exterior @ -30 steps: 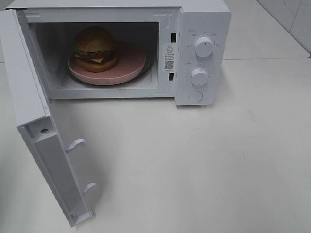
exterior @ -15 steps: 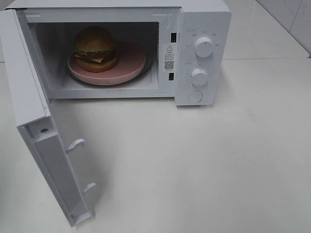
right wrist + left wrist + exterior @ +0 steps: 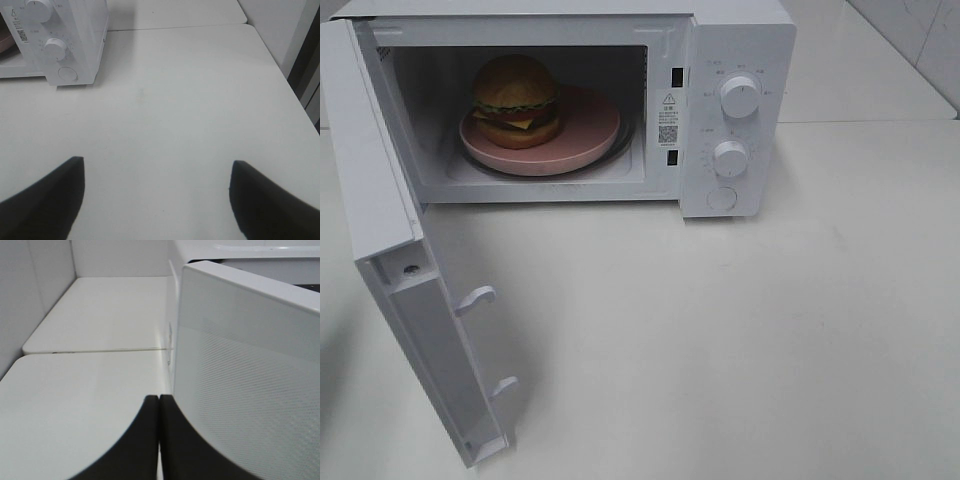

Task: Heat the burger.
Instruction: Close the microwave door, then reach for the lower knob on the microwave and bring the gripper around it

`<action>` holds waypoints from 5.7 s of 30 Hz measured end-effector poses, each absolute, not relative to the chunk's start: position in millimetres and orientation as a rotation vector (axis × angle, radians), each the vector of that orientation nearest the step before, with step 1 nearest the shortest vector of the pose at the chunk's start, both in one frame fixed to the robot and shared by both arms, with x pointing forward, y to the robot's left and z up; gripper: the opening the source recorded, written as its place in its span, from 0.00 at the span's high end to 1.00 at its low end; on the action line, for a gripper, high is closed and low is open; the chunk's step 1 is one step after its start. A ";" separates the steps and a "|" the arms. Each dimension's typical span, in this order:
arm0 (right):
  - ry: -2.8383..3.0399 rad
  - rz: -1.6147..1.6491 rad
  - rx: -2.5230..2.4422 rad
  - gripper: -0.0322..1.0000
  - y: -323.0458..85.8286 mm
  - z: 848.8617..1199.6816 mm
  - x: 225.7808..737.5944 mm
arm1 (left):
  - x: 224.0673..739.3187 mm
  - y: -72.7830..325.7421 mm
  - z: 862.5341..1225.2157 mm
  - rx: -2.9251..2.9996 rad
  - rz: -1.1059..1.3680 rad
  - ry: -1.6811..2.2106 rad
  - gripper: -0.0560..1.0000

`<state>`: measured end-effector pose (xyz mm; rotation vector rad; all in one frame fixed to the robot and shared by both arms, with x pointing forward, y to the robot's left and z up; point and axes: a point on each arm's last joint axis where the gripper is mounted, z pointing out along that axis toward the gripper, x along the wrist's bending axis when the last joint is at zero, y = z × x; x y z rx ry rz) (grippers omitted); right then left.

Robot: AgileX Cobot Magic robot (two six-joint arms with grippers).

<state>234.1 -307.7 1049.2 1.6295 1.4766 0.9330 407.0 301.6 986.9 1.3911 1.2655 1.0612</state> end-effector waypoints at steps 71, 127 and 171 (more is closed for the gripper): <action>1.477 0.932 1.629 0.23 -307.7 1049.2 234.1 | 545.7 102.4 944.6 1.466 0.641 0.917 0.95; 1.477 0.932 1.629 0.23 -307.7 1049.2 234.1 | 554.8 67.4 950.5 1.620 0.546 0.936 0.88; 1.477 0.932 1.629 0.23 -307.7 1049.2 234.1 | 454.1 253.3 1057.2 2.161 0.265 1.903 0.01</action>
